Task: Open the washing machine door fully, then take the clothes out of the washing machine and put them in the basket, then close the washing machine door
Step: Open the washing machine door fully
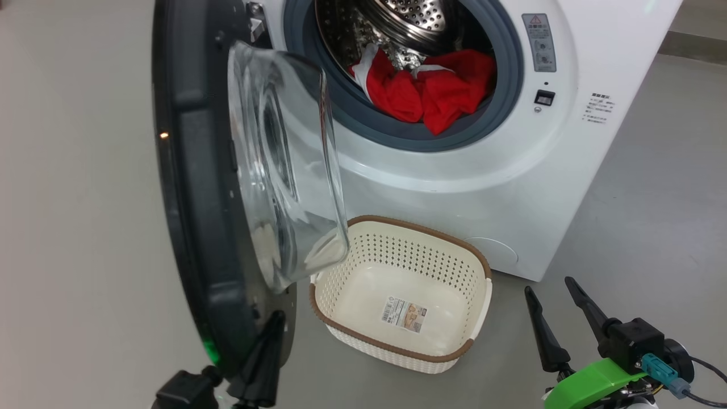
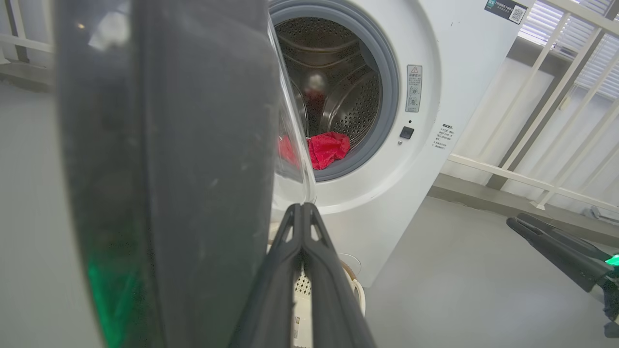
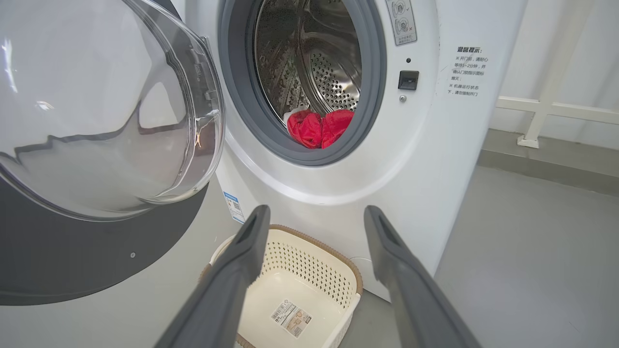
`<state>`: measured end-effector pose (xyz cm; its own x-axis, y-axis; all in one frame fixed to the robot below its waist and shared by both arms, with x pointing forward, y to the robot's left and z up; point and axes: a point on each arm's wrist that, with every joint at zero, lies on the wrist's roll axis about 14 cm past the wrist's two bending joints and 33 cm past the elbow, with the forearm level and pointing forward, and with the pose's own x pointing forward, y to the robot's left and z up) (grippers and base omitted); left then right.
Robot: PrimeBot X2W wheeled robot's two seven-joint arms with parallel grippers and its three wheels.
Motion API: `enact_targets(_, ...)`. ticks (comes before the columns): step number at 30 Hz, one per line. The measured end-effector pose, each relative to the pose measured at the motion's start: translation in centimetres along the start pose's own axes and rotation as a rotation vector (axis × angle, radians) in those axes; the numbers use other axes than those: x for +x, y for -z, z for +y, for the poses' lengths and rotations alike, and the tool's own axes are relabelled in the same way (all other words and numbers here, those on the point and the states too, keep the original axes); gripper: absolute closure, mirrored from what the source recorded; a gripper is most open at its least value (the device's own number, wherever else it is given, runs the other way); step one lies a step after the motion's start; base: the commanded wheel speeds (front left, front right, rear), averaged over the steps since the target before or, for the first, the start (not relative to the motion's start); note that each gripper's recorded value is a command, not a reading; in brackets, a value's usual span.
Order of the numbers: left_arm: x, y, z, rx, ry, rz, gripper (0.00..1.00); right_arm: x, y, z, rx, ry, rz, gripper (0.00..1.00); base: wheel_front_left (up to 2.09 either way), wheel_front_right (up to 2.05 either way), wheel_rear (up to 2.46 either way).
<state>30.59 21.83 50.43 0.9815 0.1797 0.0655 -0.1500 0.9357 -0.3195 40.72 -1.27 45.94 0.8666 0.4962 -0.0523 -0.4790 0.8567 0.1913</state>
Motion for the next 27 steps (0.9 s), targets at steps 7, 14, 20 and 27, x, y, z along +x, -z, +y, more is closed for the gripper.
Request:
enact_targets(7, -0.8, -1.5, 3.3, 0.039, -0.099, -0.042, 1.00, 0.5, 0.0, 0.9, -0.001, -0.028, 0.002, 0.00, 0.00, 0.00, 0.00)
enact_targets(14, -1.9, -2.5, 6.8, 0.079, -0.207, -0.062, 1.00, 0.8, 0.3, 1.5, 0.002, -0.049, 0.009, 0.00, 0.00, 0.00, 0.00)
enact_targets(20, -2.5, -3.1, 9.5, 0.107, -0.276, -0.067, 1.00, 0.9, 0.7, 1.5, 0.006, -0.051, 0.017, 0.00, 0.00, 0.00, 0.00)
enact_targets(27, -1.9, -4.5, 12.2, 0.135, -0.341, -0.094, 1.00, 0.9, 1.2, 1.1, 0.015, -0.041, 0.030, 0.00, 0.00, 0.00, 0.00)
